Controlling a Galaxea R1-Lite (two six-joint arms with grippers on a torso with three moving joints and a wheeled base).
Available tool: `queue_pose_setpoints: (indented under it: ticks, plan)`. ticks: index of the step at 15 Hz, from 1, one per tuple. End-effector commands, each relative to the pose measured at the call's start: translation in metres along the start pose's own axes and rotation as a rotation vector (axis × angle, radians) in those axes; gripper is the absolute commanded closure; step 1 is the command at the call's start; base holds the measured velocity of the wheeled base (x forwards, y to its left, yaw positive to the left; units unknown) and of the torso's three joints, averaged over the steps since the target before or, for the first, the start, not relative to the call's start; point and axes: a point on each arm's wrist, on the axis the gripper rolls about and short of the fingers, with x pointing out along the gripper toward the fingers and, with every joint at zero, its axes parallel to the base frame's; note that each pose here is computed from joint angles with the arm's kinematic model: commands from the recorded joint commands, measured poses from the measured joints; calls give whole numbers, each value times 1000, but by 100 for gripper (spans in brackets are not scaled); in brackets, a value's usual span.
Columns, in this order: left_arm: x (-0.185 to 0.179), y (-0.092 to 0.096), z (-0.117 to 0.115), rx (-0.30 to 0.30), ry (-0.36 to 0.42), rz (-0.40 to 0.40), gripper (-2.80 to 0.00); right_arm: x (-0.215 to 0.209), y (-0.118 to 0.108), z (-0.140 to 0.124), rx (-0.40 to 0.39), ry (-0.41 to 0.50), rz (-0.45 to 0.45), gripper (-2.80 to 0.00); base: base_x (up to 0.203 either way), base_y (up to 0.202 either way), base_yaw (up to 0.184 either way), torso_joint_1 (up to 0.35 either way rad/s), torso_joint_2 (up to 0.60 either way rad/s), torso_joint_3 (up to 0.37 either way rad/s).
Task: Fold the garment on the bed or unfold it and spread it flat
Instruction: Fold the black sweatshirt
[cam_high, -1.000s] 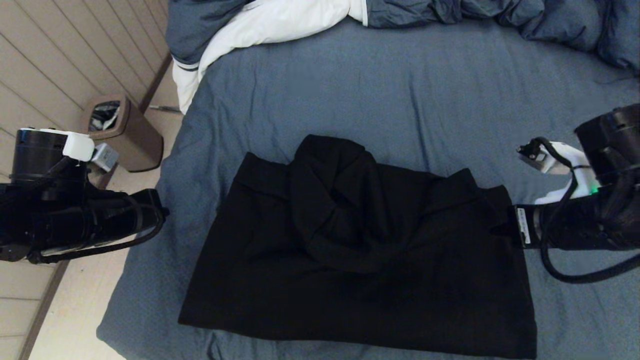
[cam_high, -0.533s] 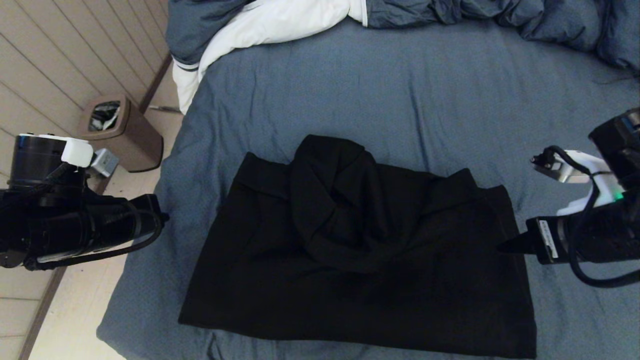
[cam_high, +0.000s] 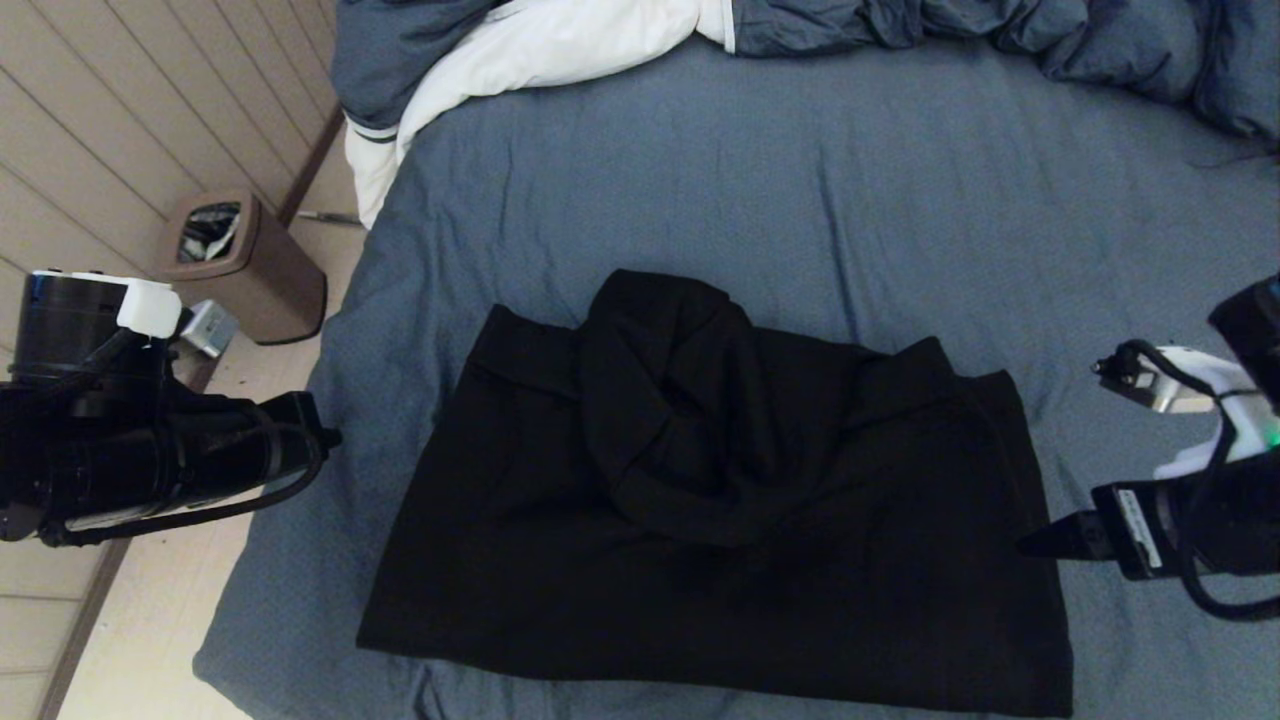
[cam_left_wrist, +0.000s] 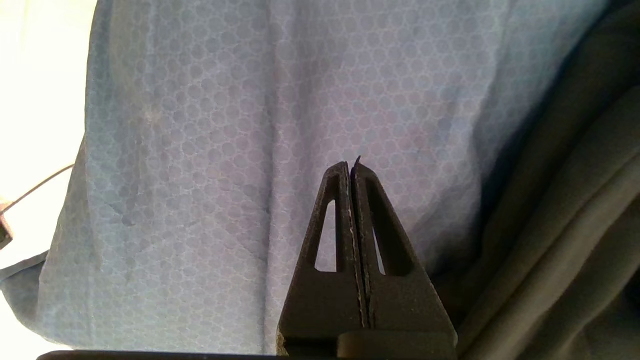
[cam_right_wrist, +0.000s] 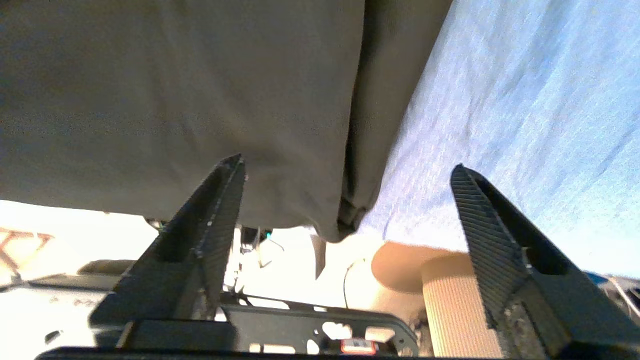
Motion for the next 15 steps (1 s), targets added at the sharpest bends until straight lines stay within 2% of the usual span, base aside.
queue_pose_setpoints:
  ticks: [1,3,6,9,15]
  plan:
    - [3,0,-1,-3,8,1,0,21,0,-2,-1,54,-3,-280,0,0,0,0,0,0]
    - [5,1,-2,-3,19,-2,0,38,1,0,-5,41,3,-280,0,0,0,0,0,0]
    - [9,1,-3,-3,31,2,0,54,1,-3,-7,86,-2,-280,0,0,0,0,0,0]
    - [9,2,-5,-4,44,-7,0,67,3,1,-13,66,5,-280,0,0,0,0,0,0]
    - [14,3,-9,-4,70,-10,0,97,4,6,-12,103,4,-280,0,0,0,0,0,0]
